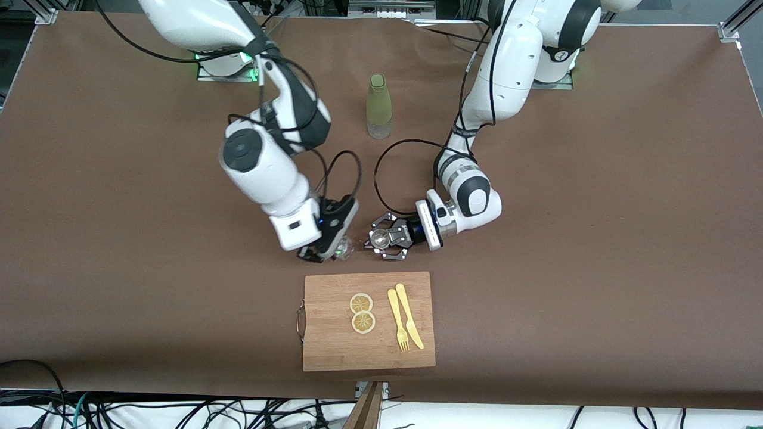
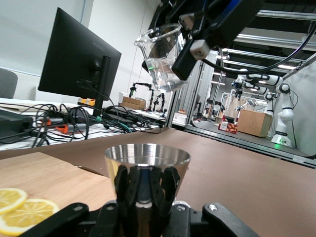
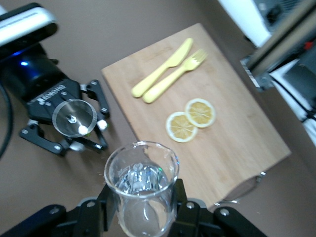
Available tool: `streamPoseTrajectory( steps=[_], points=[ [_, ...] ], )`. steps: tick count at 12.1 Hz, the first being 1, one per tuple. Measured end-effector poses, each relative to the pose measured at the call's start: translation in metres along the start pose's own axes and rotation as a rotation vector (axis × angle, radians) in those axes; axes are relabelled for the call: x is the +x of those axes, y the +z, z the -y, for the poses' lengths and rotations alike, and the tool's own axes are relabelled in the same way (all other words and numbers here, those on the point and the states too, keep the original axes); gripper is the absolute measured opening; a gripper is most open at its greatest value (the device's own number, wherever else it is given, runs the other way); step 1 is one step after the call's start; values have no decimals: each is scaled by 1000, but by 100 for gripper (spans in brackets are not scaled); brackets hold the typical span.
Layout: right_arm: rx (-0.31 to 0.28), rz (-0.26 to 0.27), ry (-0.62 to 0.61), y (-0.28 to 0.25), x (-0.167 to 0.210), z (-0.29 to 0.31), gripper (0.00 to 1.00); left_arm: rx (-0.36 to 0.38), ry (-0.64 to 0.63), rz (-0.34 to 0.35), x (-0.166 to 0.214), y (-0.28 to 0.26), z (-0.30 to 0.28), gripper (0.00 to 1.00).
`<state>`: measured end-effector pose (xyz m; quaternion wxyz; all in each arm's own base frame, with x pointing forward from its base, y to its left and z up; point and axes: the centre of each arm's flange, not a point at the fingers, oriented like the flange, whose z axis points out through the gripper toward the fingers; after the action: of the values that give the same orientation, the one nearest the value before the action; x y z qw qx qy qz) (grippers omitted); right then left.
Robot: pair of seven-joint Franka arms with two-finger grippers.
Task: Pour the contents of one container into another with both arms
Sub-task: 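Carry the beaker and jigger apart and lower them to the table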
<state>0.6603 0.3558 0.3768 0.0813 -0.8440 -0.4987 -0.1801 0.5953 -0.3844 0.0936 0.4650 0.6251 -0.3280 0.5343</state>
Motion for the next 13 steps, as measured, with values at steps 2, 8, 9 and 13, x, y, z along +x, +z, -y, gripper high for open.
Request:
streamPoseTrajectory(
  steps=[2,8,9,13],
  points=[
    [29,-97,61,-9,-22,-37,49,29,24,-2,11,-15,22,10],
    [108,-378,106,-33,-125,-123,49,48,79,-27,51,-68,86,10],
    [105,-424,99,-35,-142,-130,49,31,80,-27,58,-80,96,10],
    [116,-506,32,-35,-214,-148,49,-61,72,-30,74,-142,136,10]
  ],
)
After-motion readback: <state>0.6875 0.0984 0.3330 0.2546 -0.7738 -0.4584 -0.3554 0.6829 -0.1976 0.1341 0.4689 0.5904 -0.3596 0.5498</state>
